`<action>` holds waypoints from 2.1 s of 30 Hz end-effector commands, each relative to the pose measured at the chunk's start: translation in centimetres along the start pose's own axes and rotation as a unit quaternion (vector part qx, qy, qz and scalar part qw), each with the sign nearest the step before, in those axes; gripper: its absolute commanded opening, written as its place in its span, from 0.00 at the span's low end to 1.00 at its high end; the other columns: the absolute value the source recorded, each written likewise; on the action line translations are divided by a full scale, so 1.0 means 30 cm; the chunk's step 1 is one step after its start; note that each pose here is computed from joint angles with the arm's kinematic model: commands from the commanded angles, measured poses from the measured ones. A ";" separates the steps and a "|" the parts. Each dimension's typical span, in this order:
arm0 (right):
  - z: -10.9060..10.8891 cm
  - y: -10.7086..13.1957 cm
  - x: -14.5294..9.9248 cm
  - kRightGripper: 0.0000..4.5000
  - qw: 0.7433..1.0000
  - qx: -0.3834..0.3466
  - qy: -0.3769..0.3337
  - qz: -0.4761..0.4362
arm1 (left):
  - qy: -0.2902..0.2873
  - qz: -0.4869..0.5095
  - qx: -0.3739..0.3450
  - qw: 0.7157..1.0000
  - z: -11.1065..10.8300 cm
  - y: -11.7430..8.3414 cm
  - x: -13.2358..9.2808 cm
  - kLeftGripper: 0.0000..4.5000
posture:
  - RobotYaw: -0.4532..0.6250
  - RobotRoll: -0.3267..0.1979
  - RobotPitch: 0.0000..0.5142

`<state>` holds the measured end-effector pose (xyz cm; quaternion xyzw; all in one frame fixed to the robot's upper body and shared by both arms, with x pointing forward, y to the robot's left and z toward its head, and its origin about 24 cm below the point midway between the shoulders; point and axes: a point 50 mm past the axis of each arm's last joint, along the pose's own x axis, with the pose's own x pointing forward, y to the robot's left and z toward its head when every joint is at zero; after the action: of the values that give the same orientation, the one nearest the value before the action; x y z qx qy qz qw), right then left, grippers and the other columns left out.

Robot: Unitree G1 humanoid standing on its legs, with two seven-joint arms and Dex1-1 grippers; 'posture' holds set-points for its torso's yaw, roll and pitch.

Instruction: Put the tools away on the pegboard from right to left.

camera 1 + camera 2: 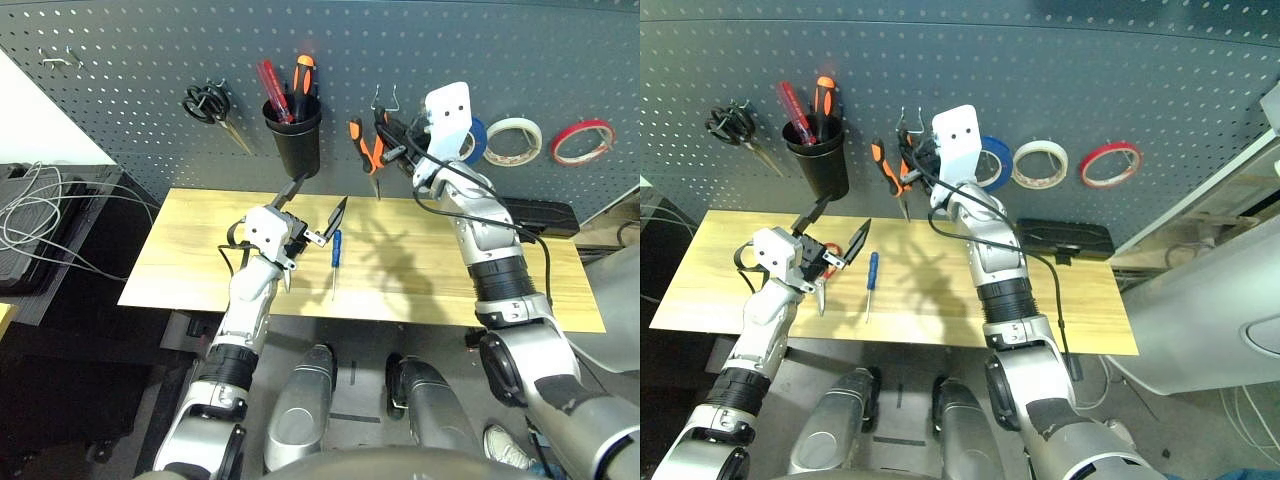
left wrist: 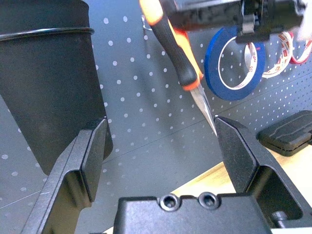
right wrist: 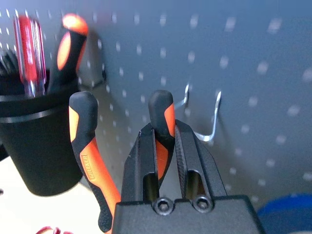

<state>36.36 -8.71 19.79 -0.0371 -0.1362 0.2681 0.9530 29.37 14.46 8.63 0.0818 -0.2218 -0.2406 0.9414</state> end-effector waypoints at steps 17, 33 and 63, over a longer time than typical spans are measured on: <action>0.274 0.002 0.039 0.07 0.977 -0.014 -0.211 -0.023 | 0.015 -0.005 0.007 1.000 -0.014 -0.001 -0.013 1.00 | 0.56 0.62 0.38; 0.327 -0.003 0.064 0.07 0.947 -0.107 -0.296 -0.068 | 0.020 -0.007 0.006 1.000 -0.017 -0.002 -0.014 1.00 | 0.55 0.62 0.40; 0.146 -0.002 0.093 0.07 0.959 -0.113 -0.240 -0.098 | 0.029 -0.004 0.008 1.000 -0.025 -0.009 -0.016 1.00 | 0.56 0.62 0.42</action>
<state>37.50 -7.46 25.14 -0.0668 -0.3947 0.1549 0.9032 29.34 14.52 8.32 0.0953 -0.2108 -0.2377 0.9434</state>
